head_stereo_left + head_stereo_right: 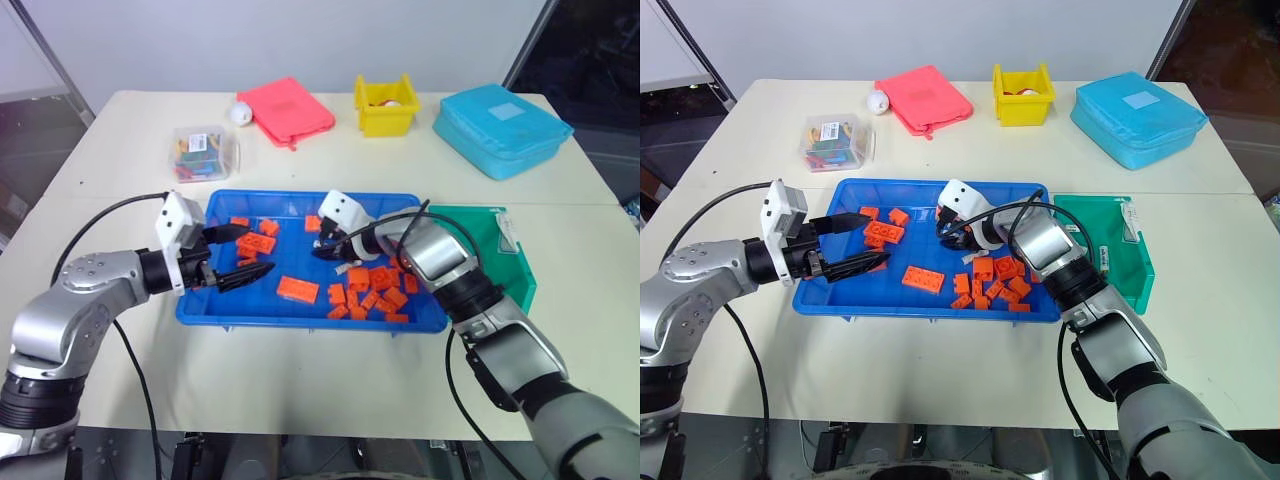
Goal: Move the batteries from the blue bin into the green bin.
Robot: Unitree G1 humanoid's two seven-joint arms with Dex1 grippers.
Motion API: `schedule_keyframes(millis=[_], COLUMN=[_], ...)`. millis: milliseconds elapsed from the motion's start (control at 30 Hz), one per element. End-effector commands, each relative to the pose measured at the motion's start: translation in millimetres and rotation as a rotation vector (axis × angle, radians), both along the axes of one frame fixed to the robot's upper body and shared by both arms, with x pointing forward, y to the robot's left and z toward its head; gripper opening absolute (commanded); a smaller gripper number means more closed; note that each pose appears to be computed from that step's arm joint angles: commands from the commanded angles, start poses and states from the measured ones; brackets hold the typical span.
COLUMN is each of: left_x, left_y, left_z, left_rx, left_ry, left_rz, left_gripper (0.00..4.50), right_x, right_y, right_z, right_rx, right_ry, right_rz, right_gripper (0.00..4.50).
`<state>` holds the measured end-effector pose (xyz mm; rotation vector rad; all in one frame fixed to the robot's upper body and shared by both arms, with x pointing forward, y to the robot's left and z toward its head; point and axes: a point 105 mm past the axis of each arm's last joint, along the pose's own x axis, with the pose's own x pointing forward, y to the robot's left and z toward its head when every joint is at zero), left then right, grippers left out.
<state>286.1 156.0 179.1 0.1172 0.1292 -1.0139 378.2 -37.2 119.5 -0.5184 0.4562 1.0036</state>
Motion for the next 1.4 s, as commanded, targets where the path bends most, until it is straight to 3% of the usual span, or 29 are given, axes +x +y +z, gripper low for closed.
schedule_keyframes(millis=[33,200,500,633,1100,1333,1400], left_x=[-2,-2,-7,-2,22,24,24], left_y=[-1,-2,-9,-16,-41,-50,-51], left_z=[11,11,16,27,38,34,34], left_rx=[-0.003,-0.003,-0.004,-0.032,-0.054,-0.052,-0.055], left_ry=[-0.056,-0.059,-0.069,-0.098,-0.142,-0.132,-0.131], left_rz=[-0.004,-0.008,-0.085,-0.120,-0.264,-0.309,-0.310], left_gripper=[4.50,4.50,4.50,4.50,4.50,4.50,4.50], right_x=[0,2,-9,-22,-64,-72,-71], right_y=[3,4,-6,-41,-174,-198,-207], right_z=[7,21,125,147,125,102,97], right_rx=[0.010,0.020,0.107,0.068,-0.205,-0.258,-0.282], right_ry=[-0.018,-0.065,-0.252,-0.295,-0.215,-0.165,-0.162], right_rz=[0.011,0.012,0.010,-0.037,-0.352,-0.400,-0.420], right_gripper=[0.07,0.08,0.08,0.08,0.08,0.08,1.13])
